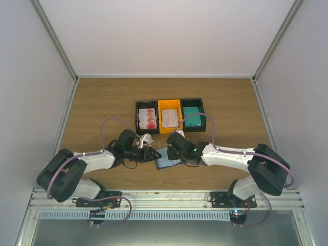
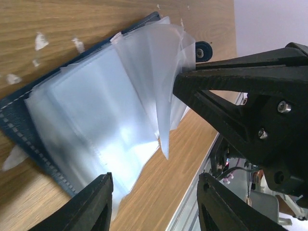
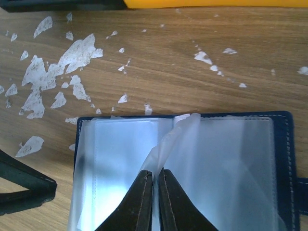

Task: Put the credit cards into the card holder
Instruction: Turn over the card slot in the card holder.

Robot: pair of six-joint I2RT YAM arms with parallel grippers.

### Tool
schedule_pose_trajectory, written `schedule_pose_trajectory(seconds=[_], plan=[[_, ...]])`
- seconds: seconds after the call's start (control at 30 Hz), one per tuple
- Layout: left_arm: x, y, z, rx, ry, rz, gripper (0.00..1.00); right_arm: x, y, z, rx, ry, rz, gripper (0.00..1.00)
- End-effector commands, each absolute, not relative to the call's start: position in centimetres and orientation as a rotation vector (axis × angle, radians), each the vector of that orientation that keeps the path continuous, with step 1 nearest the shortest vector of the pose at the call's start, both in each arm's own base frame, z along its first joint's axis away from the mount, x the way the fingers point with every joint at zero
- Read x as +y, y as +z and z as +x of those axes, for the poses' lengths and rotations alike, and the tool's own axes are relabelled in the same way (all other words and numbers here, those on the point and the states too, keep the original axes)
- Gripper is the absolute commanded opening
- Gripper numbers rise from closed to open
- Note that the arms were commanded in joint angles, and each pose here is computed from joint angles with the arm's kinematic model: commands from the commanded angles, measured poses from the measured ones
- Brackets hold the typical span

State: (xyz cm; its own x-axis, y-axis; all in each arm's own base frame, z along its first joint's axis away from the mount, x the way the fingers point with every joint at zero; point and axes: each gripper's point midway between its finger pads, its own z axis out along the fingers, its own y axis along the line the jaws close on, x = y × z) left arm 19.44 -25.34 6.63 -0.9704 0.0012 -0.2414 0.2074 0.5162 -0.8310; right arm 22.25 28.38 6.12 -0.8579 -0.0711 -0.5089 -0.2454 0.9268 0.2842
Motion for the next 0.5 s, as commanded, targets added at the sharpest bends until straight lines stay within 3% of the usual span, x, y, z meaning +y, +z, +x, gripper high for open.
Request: schedule_pose_trajectory(seconds=[0.0, 0.47], plan=[[-27.5, 8.4, 20.9, 2.452, -1.478, 0.251, 0.49, 27.4, 7.2, 23.1, 2.524, 0.486, -0.129, 0.08], [-32.7, 7.3, 21.4, 2.489, -1.518, 0.41, 0.5, 23.6, 7.7, 23.2, 2.483, 0.37, -0.027, 0.35]])
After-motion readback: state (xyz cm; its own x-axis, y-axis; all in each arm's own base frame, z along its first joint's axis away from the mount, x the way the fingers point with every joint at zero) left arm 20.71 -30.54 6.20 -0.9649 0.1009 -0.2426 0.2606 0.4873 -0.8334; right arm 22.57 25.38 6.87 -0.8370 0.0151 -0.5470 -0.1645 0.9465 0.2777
